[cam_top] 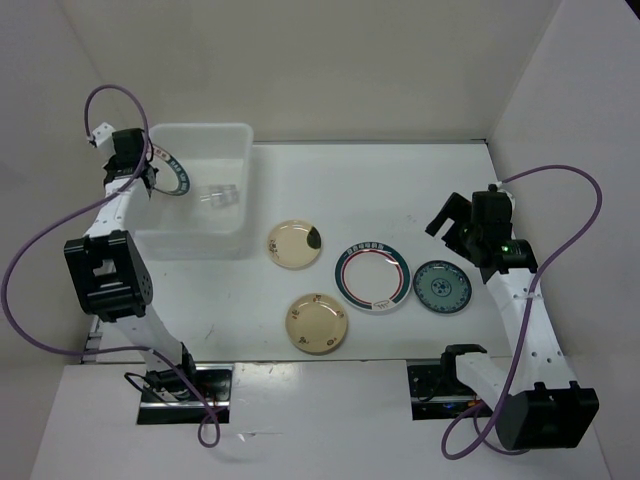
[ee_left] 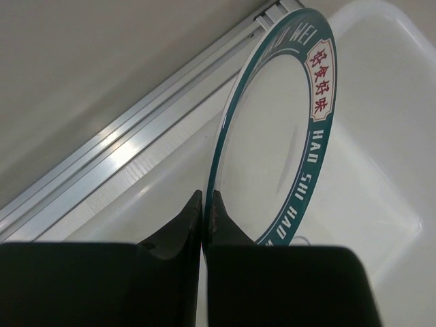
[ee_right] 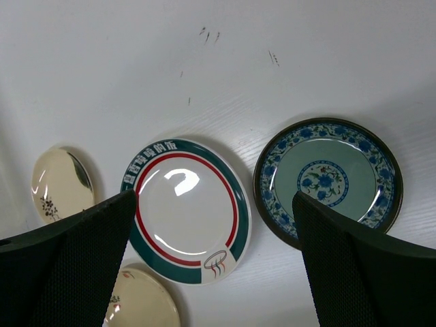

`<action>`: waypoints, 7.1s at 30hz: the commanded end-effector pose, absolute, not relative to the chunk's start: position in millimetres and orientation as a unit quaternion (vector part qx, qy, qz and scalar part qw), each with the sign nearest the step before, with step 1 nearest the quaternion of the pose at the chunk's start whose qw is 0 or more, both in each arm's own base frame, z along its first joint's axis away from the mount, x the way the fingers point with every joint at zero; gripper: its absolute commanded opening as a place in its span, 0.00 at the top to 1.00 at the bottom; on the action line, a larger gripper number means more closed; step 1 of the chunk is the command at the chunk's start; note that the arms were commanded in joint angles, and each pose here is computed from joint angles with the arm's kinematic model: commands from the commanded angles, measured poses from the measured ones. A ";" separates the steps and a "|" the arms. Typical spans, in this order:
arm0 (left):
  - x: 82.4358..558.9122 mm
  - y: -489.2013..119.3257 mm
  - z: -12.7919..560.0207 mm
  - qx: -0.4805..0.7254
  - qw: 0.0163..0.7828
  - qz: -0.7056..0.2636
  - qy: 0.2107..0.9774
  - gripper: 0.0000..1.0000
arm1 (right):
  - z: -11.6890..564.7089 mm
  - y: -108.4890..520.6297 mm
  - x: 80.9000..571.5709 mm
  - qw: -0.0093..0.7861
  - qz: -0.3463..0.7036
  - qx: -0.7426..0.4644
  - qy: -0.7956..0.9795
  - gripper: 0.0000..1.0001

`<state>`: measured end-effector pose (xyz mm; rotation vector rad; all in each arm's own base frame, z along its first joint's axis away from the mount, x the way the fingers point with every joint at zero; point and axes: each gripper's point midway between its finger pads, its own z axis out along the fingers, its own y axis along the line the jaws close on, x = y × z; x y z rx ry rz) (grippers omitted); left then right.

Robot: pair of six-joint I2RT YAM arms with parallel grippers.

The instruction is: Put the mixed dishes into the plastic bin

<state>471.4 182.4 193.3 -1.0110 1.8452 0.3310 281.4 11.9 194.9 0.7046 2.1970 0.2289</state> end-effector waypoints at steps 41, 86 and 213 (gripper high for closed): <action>507.5 119.1 213.4 -0.257 0.531 0.132 0.796 0.00 | 197.1 12.1 290.6 0.412 0.096 0.273 0.864 0.00; 507.8 45.4 138.1 -0.278 0.449 -0.028 0.849 0.54 | 202.0 11.8 288.9 0.421 0.097 0.269 0.861 0.00; 447.1 126.7 227.9 -0.475 0.528 0.007 0.704 1.00 | 223.4 29.2 279.8 0.457 0.116 0.245 0.847 0.00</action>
